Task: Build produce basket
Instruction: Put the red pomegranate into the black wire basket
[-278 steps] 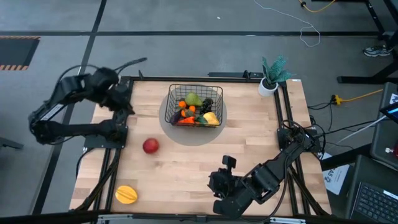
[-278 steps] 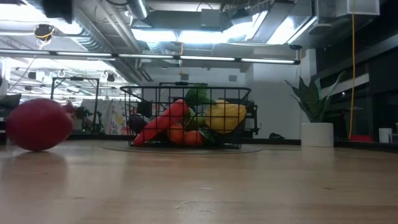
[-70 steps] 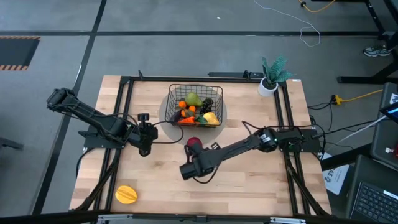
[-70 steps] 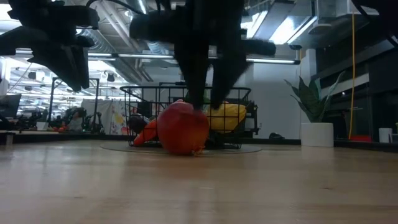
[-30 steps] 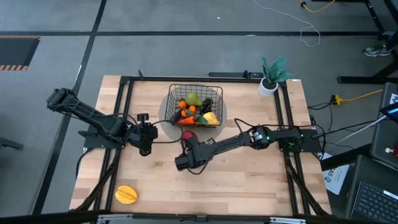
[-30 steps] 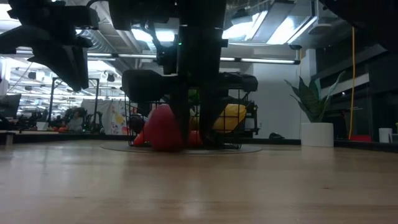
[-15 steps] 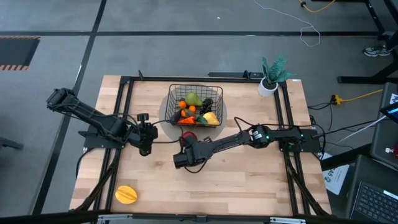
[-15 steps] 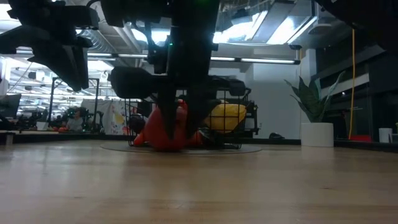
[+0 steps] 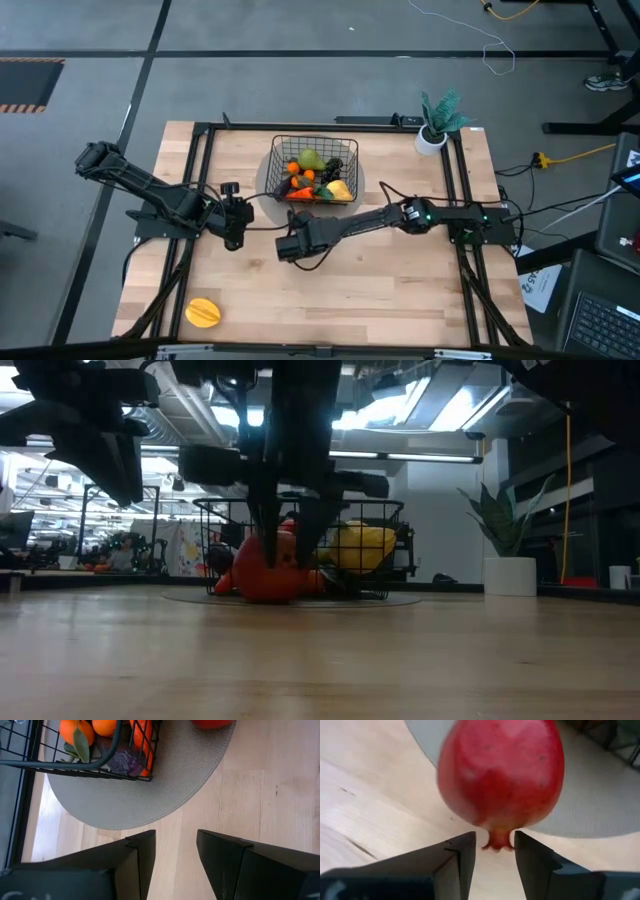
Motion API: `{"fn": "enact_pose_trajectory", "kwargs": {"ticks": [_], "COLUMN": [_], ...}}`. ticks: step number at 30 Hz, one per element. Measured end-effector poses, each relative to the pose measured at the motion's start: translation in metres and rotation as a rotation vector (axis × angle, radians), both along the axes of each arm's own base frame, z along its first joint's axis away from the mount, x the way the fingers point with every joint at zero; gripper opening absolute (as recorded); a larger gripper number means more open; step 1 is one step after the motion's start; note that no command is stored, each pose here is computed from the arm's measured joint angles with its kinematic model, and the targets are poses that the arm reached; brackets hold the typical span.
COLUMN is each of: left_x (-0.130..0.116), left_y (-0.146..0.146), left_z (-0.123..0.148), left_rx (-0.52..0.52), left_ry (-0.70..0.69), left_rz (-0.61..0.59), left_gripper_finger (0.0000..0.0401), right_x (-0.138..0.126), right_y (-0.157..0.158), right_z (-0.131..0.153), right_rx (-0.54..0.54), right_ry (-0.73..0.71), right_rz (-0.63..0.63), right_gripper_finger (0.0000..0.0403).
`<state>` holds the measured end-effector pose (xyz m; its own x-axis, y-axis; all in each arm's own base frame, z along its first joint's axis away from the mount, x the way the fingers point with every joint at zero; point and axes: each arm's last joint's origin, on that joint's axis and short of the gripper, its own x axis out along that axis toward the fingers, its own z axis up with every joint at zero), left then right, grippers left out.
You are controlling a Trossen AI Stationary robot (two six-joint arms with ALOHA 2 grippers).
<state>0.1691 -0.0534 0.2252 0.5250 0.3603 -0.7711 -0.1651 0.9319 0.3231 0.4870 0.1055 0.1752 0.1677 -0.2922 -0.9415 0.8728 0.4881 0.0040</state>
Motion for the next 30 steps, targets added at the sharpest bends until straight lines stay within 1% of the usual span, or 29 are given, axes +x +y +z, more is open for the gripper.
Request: {"fn": "enact_pose_trajectory", "kwargs": {"ticks": [3, 5, 15, 19, 21, 30], "left_x": [0.0, 0.0, 0.0003, 0.0003, 0.0003, 0.0003], "left_y": [0.0, 0.0, -0.0001, -0.0001, -0.0001, -0.0001], "left_z": [0.0, 0.0, 0.0002, 0.0001, 0.0001, 0.0001], "left_rx": [0.0, 0.0, -0.001, -0.001, -0.001, -0.001], "left_ry": [0.0, 0.0, -0.004, -0.003, -0.003, -0.003], "left_rz": [0.0, 0.0, 0.0, 0.0, 0.0, 0.0], "left_gripper_finger": [0.0133, 0.0133, 0.0133, 0.0133, 0.0133, 0.0133], "right_x": [-0.002, -0.001, -0.0008, -0.0005, -0.0003, 0.0004], "right_y": [-0.0036, -0.0051, -0.0065, -0.0077, -0.0089, -0.0094], "right_z": [-0.0011, -0.0024, -0.003, -0.0026, -0.0026, -0.0026], "right_rx": [0.048, 0.059, 0.045, 0.003, 0.003, -0.004], "right_ry": [0.041, 0.037, 0.036, 0.026, 0.027, 0.035], "right_rz": [-0.005, -0.008, -0.01, -0.012, -0.014, 0.031], "right_gripper_finger": [0.0124, 0.0124, 0.0124, 0.0124, 0.0124, 0.0124]}}
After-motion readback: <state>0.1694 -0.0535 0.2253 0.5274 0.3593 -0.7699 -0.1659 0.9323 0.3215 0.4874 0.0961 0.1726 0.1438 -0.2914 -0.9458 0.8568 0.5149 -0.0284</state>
